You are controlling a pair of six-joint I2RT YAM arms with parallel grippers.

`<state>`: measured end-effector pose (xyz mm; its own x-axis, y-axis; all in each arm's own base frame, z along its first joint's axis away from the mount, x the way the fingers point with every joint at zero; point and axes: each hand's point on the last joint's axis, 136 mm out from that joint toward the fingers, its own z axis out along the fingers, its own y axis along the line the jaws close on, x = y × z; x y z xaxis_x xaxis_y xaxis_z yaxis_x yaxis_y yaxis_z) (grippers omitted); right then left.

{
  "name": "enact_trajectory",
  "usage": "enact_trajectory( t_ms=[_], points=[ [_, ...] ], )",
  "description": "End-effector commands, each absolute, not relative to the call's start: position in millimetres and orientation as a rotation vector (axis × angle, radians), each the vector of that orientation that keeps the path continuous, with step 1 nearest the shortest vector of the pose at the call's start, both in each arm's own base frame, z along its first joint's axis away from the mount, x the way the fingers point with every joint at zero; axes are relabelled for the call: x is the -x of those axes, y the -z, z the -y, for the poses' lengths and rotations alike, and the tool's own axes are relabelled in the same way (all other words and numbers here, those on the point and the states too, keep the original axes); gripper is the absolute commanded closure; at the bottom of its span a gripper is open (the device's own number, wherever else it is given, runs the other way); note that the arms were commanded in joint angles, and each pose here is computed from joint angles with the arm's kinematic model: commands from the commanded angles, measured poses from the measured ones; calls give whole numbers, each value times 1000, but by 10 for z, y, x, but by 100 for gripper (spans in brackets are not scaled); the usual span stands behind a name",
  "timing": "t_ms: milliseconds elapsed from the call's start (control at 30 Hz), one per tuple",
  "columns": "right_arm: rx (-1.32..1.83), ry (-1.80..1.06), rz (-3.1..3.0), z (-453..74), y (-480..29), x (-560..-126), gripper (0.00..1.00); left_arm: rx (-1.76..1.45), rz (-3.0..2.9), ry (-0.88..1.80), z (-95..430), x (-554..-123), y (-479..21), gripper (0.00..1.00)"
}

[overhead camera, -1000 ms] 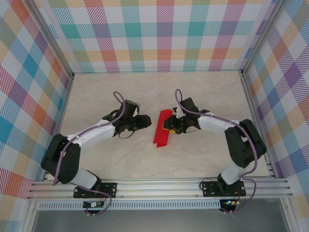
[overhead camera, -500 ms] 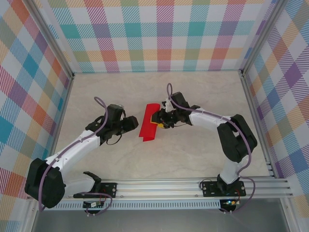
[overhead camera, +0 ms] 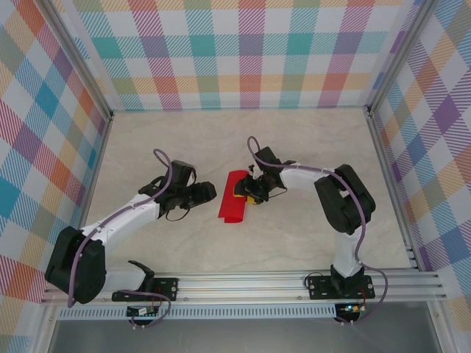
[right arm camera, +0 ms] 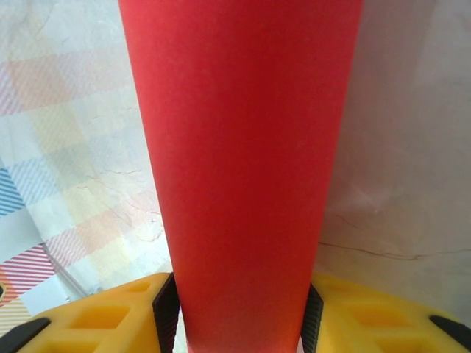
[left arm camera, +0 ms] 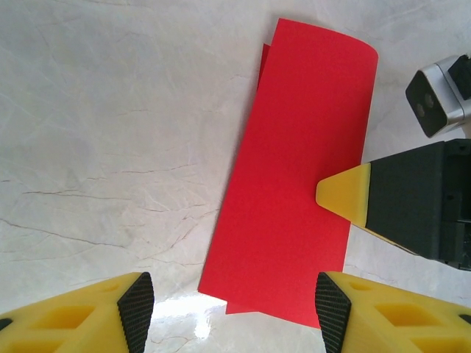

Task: Fold a paper plane with a square sheet of paper (pick it up from the middle)
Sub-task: Fold the square sheet of paper in half at the center of the table.

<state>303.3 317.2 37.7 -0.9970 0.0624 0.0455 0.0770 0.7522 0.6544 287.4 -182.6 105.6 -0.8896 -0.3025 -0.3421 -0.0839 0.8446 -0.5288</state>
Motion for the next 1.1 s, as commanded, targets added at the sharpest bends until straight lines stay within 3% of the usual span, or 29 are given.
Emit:
enact_trajectory(
  t_ms=[0,267,1067],
  points=[
    [75,1009,2970,-3086,-413,-3019,49,254,-2621,752,1862,-2857,-999,38],
    [15,861,3012,-2939,-424,-2988,42,228,-2613,793,1945,-2911,-972,37],
    [-80,703,2967,-2877,-210,-2957,41,233,-2631,796,1972,-2933,-936,38]
  ],
)
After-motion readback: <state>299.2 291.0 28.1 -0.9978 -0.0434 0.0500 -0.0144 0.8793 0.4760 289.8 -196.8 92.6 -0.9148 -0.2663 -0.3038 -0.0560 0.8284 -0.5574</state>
